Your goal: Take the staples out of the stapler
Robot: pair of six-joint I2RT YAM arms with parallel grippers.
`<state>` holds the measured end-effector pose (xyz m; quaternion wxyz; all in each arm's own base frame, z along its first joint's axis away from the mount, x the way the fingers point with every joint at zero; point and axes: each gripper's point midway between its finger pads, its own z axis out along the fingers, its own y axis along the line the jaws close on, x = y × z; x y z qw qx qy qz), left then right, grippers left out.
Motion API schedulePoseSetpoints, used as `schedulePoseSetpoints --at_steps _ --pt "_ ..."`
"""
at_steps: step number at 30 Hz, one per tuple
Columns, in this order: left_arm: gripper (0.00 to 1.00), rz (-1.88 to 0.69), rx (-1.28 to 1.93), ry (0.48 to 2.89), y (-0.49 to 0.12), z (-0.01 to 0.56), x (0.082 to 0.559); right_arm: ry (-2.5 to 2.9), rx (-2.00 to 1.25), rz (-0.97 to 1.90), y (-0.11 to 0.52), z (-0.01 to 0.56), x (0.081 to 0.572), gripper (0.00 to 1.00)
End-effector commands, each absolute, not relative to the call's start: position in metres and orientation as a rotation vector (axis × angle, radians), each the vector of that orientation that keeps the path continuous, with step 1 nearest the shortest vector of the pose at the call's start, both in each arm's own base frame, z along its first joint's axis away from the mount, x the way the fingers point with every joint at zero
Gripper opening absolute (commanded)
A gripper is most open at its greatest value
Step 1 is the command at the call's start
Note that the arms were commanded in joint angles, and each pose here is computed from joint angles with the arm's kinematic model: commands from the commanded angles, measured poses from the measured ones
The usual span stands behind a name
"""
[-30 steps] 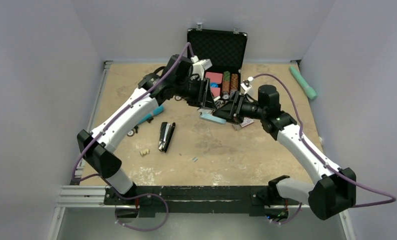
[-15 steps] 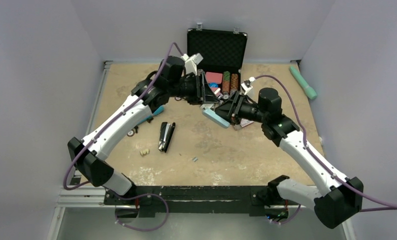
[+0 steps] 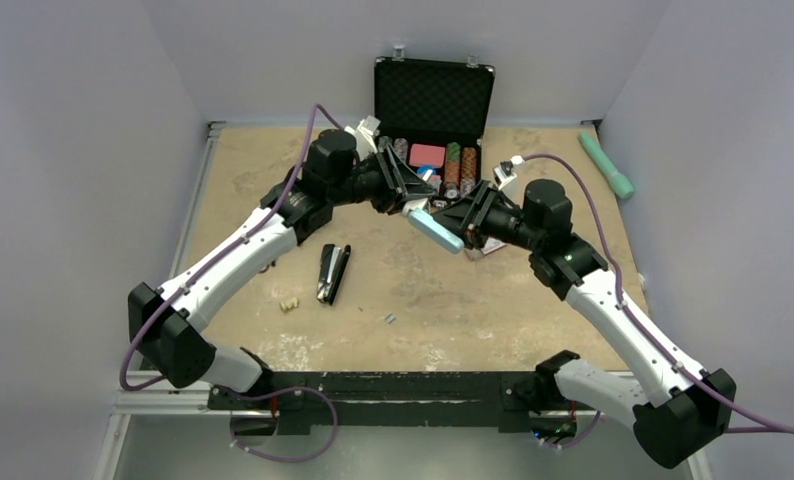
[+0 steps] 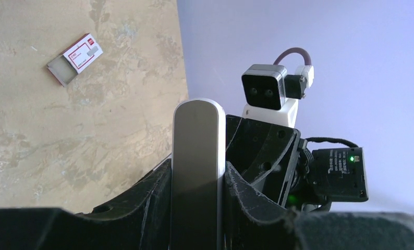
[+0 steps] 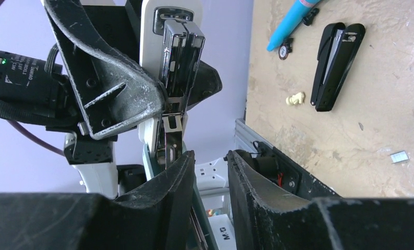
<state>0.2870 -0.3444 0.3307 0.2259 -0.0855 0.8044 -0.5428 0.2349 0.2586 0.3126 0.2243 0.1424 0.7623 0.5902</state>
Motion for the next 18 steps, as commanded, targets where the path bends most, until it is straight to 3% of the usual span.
schedulePoseSetpoints --at_steps 1,7,11,18 --pt "0.00 -1.538 -0.367 2.037 -0.337 0.363 0.310 2.018 0.285 1.744 0.266 0.360 0.213 0.35" --pt "0.00 -1.631 -0.444 2.001 -0.337 0.359 0.316 2.000 0.298 1.747 0.265 0.374 0.211 0.33" --pt "0.00 -1.859 -0.405 1.871 -0.347 0.371 0.321 1.987 0.296 1.737 0.267 0.390 0.207 0.32" --pt "0.00 -1.871 -0.361 1.851 -0.349 0.375 0.321 1.979 0.272 1.723 0.275 0.415 0.203 0.31"
